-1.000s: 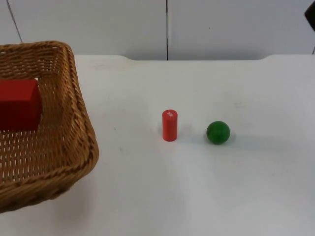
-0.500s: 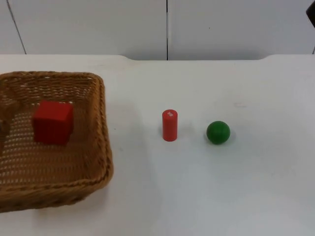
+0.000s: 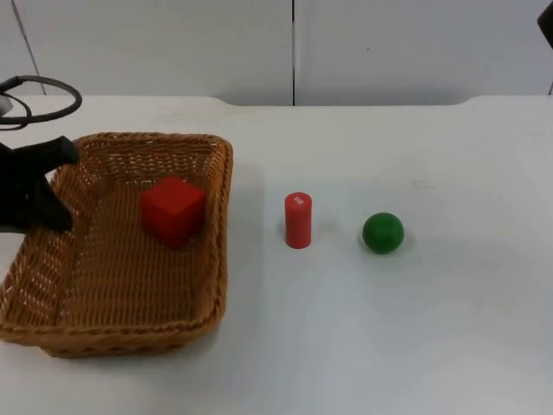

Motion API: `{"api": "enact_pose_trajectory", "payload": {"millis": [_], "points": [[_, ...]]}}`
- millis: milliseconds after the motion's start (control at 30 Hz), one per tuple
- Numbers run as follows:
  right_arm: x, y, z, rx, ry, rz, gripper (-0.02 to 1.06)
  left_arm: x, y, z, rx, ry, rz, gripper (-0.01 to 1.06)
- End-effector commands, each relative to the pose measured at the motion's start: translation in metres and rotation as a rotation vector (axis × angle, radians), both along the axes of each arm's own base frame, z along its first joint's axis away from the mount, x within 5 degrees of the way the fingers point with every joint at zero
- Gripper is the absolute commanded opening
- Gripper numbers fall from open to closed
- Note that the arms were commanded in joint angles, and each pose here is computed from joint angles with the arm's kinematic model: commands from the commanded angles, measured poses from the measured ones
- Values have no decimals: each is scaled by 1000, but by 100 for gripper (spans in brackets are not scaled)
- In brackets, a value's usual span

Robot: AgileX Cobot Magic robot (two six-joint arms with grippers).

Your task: Pick up the basket with the left hand and place the object to the left of the red cylinder into the basket with the right hand.

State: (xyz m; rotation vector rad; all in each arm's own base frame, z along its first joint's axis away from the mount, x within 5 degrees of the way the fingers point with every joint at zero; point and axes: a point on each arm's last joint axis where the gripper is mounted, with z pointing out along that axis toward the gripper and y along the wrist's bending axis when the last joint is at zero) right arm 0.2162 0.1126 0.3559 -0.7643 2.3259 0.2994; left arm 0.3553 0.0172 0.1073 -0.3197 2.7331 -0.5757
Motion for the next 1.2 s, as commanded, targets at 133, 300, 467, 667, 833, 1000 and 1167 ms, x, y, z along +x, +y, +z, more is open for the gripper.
{"api": "enact_pose_trajectory", "payload": {"millis": [133,300,467,667,833,1000,1167], "points": [[0,-1,1,3,-20,-7,80,2,9,11,73,-40,-46,102],[1,-3,3,-8,-41,-8,80,-2,27,52,122,-156,-5,105],[0,-3,5,-2,-65,-11,80,-18,35,118,155,-321,22,105],[-6,-7,16,46,-118,-40,80,-63,22,200,207,-518,-51,105],[-24,-15,23,102,-200,-64,80,-104,3,247,203,-647,-104,105],[-53,-29,25,138,-267,-70,80,-136,-27,275,191,-761,-197,105],[-89,-44,24,173,-321,-72,80,-165,-60,282,125,-787,-346,105]]}}
